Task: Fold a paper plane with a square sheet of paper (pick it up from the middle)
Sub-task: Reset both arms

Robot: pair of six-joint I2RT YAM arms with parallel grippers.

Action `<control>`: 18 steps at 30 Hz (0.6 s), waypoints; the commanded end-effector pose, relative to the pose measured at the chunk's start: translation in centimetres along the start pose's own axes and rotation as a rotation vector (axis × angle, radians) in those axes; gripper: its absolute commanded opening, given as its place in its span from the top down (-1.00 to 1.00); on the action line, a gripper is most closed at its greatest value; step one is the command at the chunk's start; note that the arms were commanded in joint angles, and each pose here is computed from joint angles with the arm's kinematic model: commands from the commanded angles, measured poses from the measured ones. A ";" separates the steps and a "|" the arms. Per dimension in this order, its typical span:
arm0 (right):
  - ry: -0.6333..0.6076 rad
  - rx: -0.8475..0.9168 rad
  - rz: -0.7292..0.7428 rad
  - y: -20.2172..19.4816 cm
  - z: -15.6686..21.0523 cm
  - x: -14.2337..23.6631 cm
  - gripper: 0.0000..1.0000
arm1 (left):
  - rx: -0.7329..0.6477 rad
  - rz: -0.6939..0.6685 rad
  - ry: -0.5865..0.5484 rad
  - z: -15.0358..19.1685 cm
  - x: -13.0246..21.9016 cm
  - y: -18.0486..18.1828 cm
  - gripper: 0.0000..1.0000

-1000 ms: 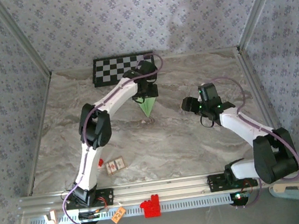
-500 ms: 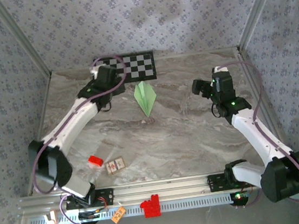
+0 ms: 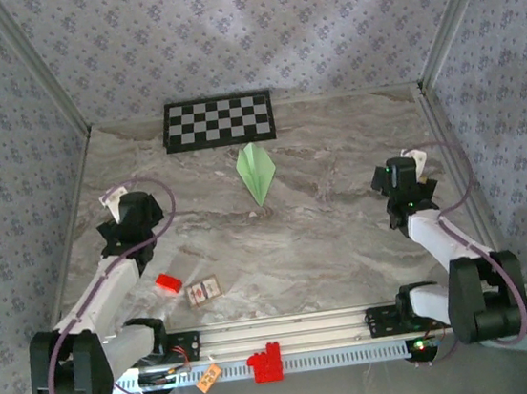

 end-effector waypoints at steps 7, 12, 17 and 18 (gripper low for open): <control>-0.241 0.127 -0.193 3.2 -1.0 -0.6 -1.00 | -0.068 0.210 -0.113 1.2 -2.9 -1.5 -1.00; -0.307 0.200 -0.272 4.7 -1.7 -0.9 -1.00 | -0.130 0.366 -0.148 2.0 -3.2 -3.3 -1.00; -0.303 0.207 -0.330 5.7 -1.0 -2.3 -1.00 | -0.169 0.452 -0.180 1.9 -3.5 -4.1 -1.00; -0.303 0.209 -0.336 5.8 -0.8 -2.6 -1.00 | -0.169 0.461 -0.179 2.1 -3.8 -4.1 -0.99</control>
Point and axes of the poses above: each hand's point on the last joint's axis, 136 mm out from that joint toward the fingers, its own x axis back along the fingers, its own y axis along the line the jaws close on, z = x × y, the point moved 2 cm from there along x, back along the fingers, and after that the axes turned 8 degrees about x, right-handed, at the moved point
